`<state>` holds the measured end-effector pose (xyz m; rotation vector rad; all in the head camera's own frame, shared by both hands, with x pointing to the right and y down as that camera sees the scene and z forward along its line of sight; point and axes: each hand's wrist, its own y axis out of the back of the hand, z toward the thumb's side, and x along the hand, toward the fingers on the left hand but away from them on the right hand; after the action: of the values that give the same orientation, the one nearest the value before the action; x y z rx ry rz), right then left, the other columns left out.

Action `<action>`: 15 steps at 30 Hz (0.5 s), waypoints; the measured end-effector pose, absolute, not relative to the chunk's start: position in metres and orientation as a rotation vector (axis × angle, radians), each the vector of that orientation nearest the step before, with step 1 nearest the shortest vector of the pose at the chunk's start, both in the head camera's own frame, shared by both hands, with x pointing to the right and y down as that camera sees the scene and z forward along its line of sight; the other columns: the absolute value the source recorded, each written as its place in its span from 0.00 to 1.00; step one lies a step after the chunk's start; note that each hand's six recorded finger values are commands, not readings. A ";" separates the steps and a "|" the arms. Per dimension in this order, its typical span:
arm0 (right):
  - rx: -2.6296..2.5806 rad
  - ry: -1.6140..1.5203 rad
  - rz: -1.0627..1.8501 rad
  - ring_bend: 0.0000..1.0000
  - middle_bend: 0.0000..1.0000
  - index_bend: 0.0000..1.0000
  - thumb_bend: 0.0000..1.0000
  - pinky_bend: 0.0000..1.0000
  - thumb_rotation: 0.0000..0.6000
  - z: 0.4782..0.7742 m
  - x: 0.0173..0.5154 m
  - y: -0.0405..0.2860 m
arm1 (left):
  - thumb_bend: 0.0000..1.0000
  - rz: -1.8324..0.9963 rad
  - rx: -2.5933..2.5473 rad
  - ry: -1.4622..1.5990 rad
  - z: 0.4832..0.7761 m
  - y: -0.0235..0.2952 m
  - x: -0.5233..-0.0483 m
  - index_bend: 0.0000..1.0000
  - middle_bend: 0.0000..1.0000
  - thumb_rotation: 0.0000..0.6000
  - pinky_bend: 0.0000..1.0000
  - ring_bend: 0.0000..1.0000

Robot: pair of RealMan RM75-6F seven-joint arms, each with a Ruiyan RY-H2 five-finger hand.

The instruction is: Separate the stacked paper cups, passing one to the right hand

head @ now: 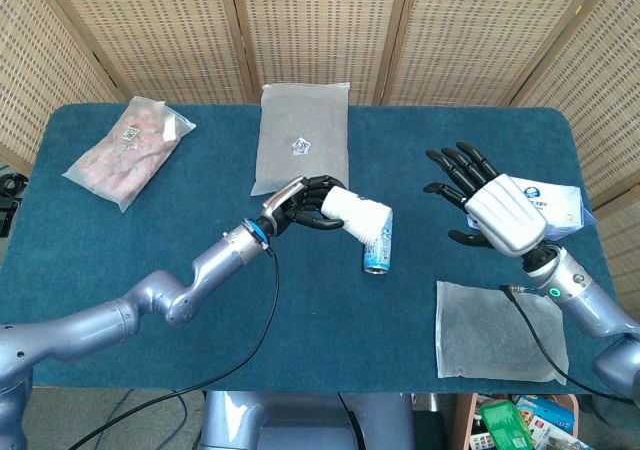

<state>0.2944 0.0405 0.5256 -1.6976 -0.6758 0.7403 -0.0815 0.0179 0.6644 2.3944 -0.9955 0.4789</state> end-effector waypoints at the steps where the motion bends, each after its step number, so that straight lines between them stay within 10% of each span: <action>1: -1.697 -0.672 0.730 0.00 0.12 0.36 0.20 0.00 1.00 0.525 0.292 0.040 | 0.30 0.477 2.396 -0.993 0.664 0.018 -0.078 0.48 0.51 1.00 0.54 0.49; 15: -1.684 -0.675 0.564 0.00 0.22 0.49 0.26 0.00 1.00 0.522 0.259 0.048 | 0.30 0.476 2.394 -0.968 0.666 0.024 -0.055 0.48 0.51 1.00 0.54 0.49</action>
<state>0.2593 0.0478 0.5219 -1.6842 -0.6745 0.5637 -0.0548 0.0236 0.6659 2.3935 -0.9678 0.4762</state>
